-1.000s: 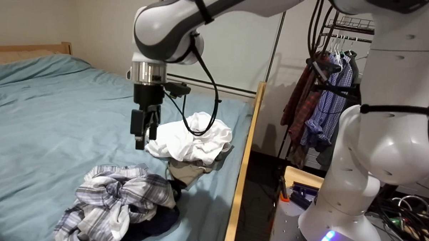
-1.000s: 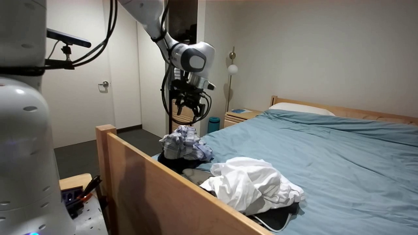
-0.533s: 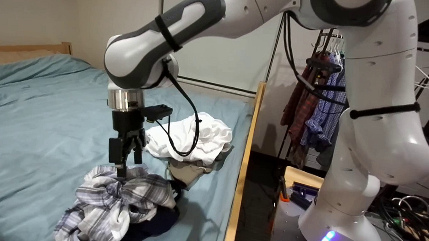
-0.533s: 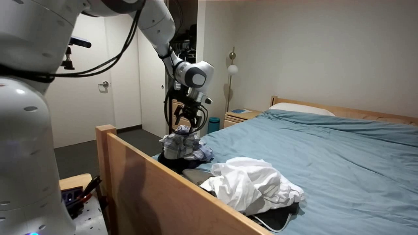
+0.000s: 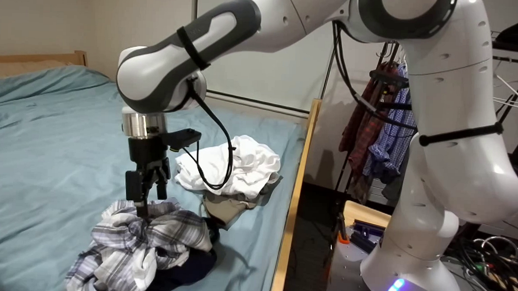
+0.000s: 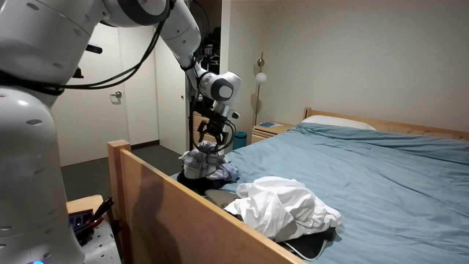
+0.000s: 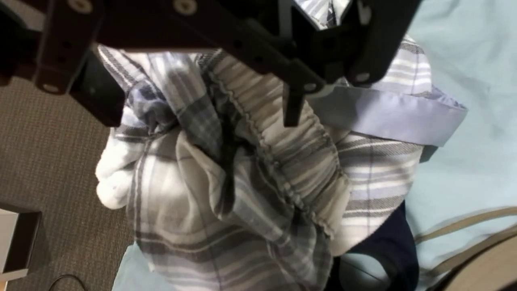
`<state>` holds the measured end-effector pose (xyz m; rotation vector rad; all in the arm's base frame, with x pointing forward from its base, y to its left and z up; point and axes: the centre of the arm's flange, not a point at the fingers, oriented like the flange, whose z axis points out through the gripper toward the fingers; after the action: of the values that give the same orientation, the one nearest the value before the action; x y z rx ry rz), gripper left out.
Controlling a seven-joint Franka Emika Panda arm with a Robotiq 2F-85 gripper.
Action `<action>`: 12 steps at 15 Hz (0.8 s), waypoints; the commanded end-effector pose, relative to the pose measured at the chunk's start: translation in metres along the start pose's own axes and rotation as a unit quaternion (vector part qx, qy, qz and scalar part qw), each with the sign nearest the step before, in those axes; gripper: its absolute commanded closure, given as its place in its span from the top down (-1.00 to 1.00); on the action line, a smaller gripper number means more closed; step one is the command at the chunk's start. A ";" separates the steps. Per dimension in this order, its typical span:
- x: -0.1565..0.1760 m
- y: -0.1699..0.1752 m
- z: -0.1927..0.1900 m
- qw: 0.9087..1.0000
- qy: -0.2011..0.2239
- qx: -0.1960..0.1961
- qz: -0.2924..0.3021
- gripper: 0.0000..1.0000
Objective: Move the checkered shirt to the right
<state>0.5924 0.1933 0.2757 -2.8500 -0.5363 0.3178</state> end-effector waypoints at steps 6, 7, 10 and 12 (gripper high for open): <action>0.048 0.019 0.069 0.998 -0.037 0.008 0.051 1.00; 0.052 0.020 0.076 0.998 -0.040 0.009 0.051 1.00; 0.063 0.022 0.088 0.998 -0.046 0.015 0.048 1.00; 0.071 0.021 0.091 0.997 -0.049 0.009 0.052 0.68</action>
<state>0.6241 0.2060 0.1816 -2.8377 -0.4152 0.4534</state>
